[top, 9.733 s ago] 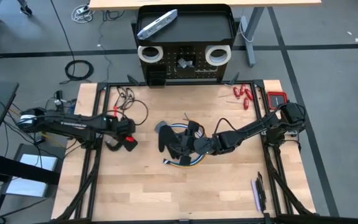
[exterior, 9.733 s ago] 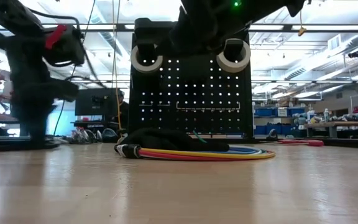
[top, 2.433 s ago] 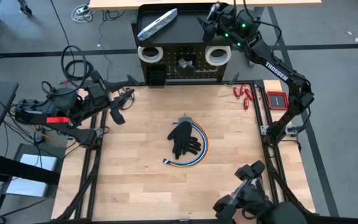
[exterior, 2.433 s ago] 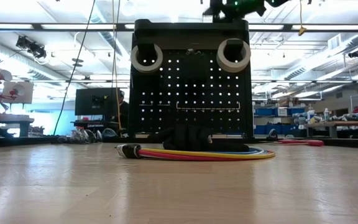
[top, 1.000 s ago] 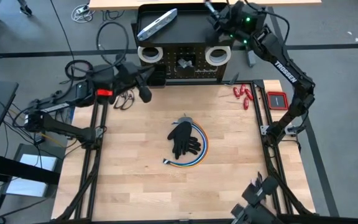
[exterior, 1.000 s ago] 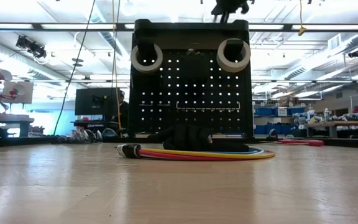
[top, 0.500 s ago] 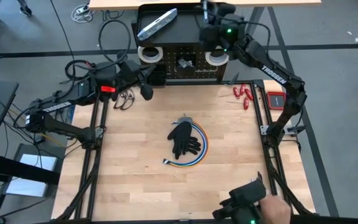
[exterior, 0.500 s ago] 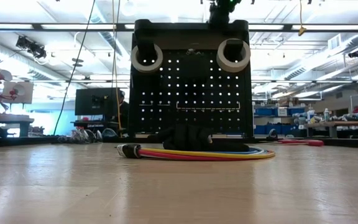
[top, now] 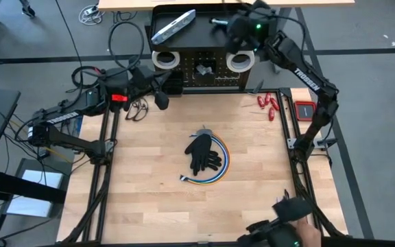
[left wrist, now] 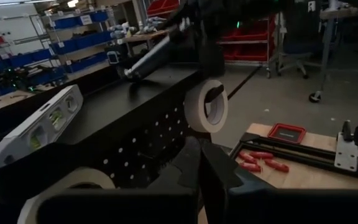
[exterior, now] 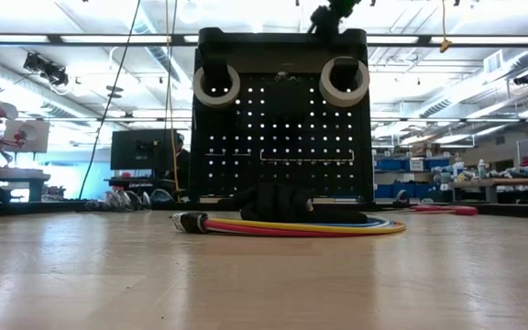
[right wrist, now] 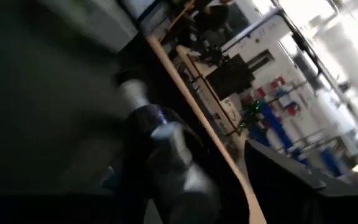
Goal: Hang tools onto peg board
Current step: Put the black clamp on the peg board
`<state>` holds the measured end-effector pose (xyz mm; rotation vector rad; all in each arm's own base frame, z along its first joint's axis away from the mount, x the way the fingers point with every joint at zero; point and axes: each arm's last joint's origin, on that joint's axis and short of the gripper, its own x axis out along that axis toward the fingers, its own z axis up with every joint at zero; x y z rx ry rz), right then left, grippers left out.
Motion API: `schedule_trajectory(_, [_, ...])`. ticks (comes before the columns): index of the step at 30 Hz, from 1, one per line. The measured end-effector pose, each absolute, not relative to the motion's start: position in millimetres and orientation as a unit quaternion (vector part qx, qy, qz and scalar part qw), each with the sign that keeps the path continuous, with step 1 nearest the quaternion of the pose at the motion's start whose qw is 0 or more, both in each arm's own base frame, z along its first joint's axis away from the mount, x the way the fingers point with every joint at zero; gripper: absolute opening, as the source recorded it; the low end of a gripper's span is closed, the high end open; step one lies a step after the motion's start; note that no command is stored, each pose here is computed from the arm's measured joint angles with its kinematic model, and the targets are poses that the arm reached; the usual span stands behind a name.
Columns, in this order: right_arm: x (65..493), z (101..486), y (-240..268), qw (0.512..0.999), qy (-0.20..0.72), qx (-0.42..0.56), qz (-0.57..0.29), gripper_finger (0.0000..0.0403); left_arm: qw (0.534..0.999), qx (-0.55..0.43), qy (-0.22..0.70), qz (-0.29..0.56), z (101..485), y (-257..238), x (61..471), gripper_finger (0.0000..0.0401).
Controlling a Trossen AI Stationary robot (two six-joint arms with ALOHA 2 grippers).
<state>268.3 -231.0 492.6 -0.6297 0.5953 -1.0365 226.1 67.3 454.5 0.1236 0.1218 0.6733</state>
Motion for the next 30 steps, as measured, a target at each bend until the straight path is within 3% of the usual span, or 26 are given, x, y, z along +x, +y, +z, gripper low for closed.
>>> schedule_trajectory(6, [247.7,493.2,-247.7,0.82,0.204,-0.135,-0.518,0.0256,0.942,0.05,0.057,0.327,454.3,66.9,226.2,0.001])
schedule_trajectory(13, [227.4,482.2,-266.0,0.868,0.143,0.072,-0.47,0.024,0.948,0.038,0.057,0.311,453.5,66.0,226.8,0.001])
schedule_trajectory(17, [221.4,484.8,-271.7,0.89,0.105,0.128,-0.426,0.0238,0.95,0.031,0.059,0.304,452.4,65.6,226.9,0.001])
schedule_trajectory(22, [220.7,491.4,-274.4,0.907,0.066,0.136,-0.392,0.0238,0.951,0.026,0.068,0.302,450.6,65.4,226.7,0.001])
schedule_trajectory(30, [227.0,510.6,-241.5,0.934,0.091,-0.027,-0.344,0.0236,0.949,0.028,0.094,0.298,446.7,63.4,222.4,0.001])
